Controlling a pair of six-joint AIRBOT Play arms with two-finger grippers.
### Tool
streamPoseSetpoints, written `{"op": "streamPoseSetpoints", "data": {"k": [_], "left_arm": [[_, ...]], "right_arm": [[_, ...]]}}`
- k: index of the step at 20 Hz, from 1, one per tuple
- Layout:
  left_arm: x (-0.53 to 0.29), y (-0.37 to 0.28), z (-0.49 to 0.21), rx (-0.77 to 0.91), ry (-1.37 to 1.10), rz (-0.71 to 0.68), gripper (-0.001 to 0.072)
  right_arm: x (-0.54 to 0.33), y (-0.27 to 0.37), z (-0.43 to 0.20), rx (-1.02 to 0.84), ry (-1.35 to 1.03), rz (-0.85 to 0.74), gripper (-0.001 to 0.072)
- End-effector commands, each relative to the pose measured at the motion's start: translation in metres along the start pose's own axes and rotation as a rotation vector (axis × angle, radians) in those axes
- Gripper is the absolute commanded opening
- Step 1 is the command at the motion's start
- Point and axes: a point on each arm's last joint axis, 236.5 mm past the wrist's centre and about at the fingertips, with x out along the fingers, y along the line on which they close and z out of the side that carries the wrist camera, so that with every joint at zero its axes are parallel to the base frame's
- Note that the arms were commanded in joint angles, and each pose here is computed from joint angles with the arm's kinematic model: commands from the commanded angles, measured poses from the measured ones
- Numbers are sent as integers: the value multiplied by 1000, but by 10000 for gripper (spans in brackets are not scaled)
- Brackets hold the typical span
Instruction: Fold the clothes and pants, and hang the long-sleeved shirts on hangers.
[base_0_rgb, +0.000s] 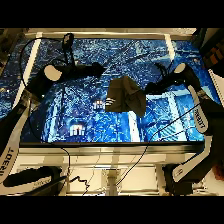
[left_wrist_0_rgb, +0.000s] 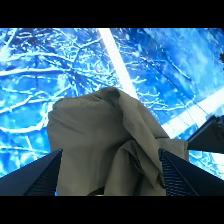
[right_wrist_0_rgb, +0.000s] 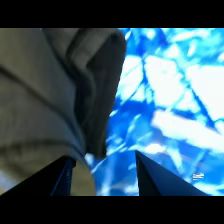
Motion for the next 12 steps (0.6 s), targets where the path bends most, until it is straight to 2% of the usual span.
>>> {"op": "streamPoseSetpoints", "data": {"k": [1, 2, 3, 5, 8, 12], "left_arm": [[0, 0, 0, 0, 0, 1, 692], [0, 1, 0, 0, 0, 1, 692], [0, 1, 0, 0, 0, 1, 692], [0, 0, 0, 0, 0, 1, 692], [0, 1, 0, 0, 0, 1, 692], [0, 1, 0, 0, 0, 1, 692]], "right_arm": [[-12, 22, -16, 34, 50, 226, 412], [-11, 22, -16, 36, 49, 225, 450], [-7, 24, -14, 27, 46, 214, 529], [5, 27, -12, -4, 50, 170, 608], [26, 16, -10, -83, 70, 14, 628], [45, 32, 25, -146, -53, -53, 627]]}}
